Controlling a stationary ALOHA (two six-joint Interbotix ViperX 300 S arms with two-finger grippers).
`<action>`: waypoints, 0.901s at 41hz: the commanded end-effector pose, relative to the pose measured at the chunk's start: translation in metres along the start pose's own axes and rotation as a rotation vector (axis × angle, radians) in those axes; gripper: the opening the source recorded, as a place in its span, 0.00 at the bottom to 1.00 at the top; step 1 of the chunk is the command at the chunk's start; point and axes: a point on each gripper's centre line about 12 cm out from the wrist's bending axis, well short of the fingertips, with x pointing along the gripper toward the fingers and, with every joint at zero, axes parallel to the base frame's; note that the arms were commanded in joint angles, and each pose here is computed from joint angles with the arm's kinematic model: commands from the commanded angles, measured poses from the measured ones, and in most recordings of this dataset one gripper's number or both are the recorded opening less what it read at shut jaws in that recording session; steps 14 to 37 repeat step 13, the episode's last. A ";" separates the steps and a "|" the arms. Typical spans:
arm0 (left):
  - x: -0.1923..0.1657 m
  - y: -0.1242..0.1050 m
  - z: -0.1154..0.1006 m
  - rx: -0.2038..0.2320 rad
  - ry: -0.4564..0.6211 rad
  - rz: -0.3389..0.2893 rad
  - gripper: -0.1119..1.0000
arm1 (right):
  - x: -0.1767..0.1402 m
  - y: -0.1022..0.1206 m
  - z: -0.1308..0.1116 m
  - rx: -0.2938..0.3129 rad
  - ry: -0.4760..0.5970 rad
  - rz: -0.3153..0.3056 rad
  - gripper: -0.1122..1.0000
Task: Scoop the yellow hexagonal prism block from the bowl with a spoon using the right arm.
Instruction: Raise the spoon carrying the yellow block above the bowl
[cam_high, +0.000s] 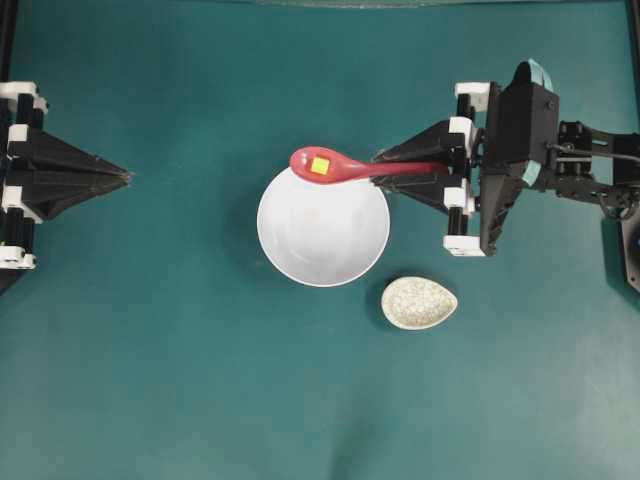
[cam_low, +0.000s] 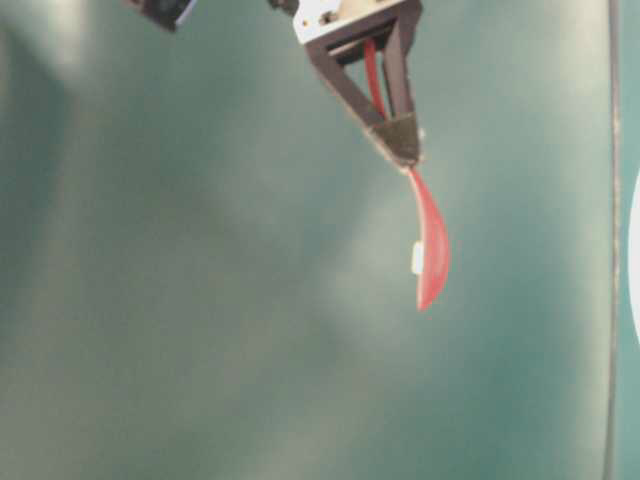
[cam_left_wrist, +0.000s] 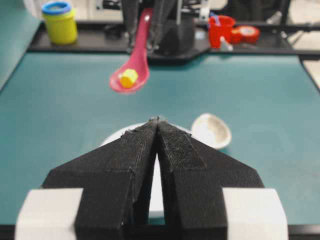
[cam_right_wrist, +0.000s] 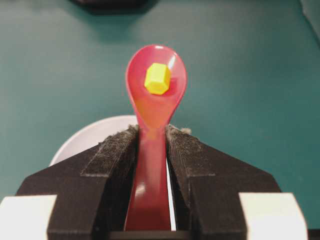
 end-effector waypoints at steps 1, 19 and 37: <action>0.002 0.001 0.006 0.003 -0.015 0.003 0.12 | -0.004 0.000 0.011 -0.003 -0.038 0.000 0.33; 0.002 0.000 0.007 0.003 -0.018 0.001 0.12 | -0.004 0.000 0.011 0.002 -0.043 -0.001 0.33; 0.002 0.000 0.007 0.003 -0.018 0.001 0.12 | -0.004 0.000 0.011 0.002 -0.043 -0.001 0.33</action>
